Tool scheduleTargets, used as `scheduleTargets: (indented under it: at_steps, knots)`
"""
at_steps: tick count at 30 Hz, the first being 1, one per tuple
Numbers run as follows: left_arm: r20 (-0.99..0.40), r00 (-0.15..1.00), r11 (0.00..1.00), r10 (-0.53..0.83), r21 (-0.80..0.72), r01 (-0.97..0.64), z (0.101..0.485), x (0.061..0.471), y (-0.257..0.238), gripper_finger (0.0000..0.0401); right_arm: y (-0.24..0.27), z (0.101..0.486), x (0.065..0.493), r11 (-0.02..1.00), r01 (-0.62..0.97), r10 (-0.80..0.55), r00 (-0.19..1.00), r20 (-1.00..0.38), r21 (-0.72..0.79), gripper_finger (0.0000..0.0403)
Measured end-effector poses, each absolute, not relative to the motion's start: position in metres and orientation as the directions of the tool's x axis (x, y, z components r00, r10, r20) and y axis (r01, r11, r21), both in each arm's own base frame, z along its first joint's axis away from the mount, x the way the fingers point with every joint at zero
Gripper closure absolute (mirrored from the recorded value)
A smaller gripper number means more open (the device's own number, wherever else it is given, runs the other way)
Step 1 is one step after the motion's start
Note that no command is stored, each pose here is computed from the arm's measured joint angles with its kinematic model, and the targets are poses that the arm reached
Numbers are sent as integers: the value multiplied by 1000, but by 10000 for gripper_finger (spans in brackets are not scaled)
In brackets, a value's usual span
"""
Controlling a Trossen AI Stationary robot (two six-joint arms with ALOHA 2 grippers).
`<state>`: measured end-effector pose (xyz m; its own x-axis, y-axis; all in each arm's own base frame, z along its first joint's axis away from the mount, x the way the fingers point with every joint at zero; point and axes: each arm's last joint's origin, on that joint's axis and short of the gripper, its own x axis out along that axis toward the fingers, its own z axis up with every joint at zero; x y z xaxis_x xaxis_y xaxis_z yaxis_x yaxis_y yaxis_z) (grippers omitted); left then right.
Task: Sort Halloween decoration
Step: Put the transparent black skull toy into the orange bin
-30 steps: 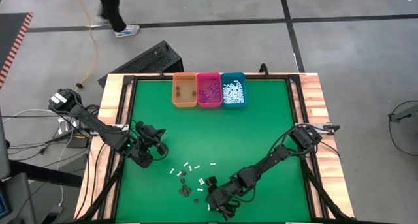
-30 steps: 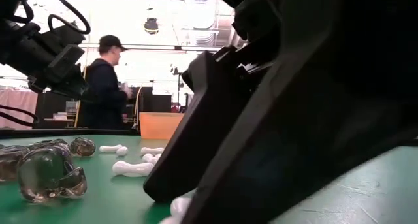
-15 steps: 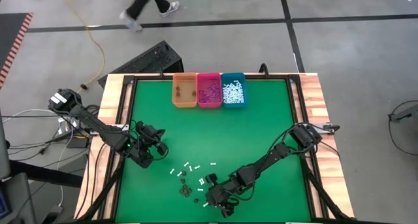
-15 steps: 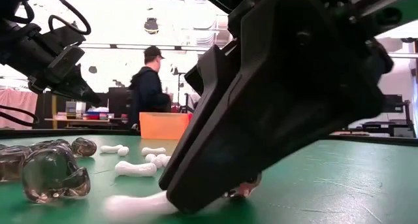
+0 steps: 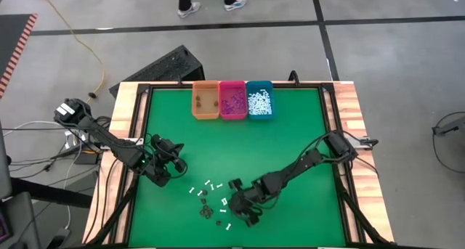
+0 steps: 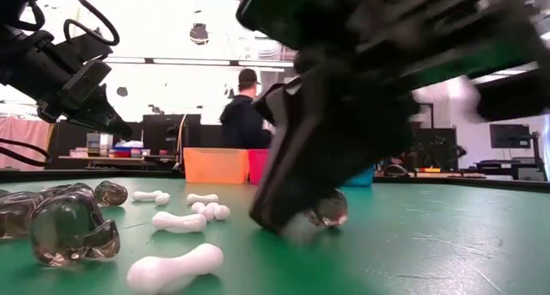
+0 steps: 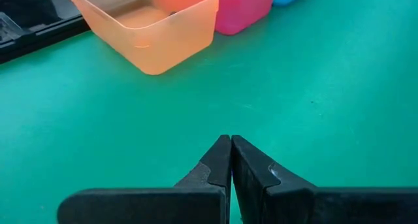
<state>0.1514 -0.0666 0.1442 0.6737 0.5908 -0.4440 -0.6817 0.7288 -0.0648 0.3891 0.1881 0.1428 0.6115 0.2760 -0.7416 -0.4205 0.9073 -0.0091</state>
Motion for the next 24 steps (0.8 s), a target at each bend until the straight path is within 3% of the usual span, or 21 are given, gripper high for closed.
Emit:
scheduleTargets:
  at_steps: [14,20,24]
  knots:
    - [-438,672,727,598,-59,-685,144,151,-66,401,117,194,402,945,-322,192,691,-697,-59,326]
    - [-451,673,734,586,-55,-677,144,151,-67,401,125,234,361,948,-317,210,639,-740,-5,332]
    - [-446,675,732,588,-63,-679,144,152,-67,401,134,244,314,973,-231,170,743,-647,-9,350]
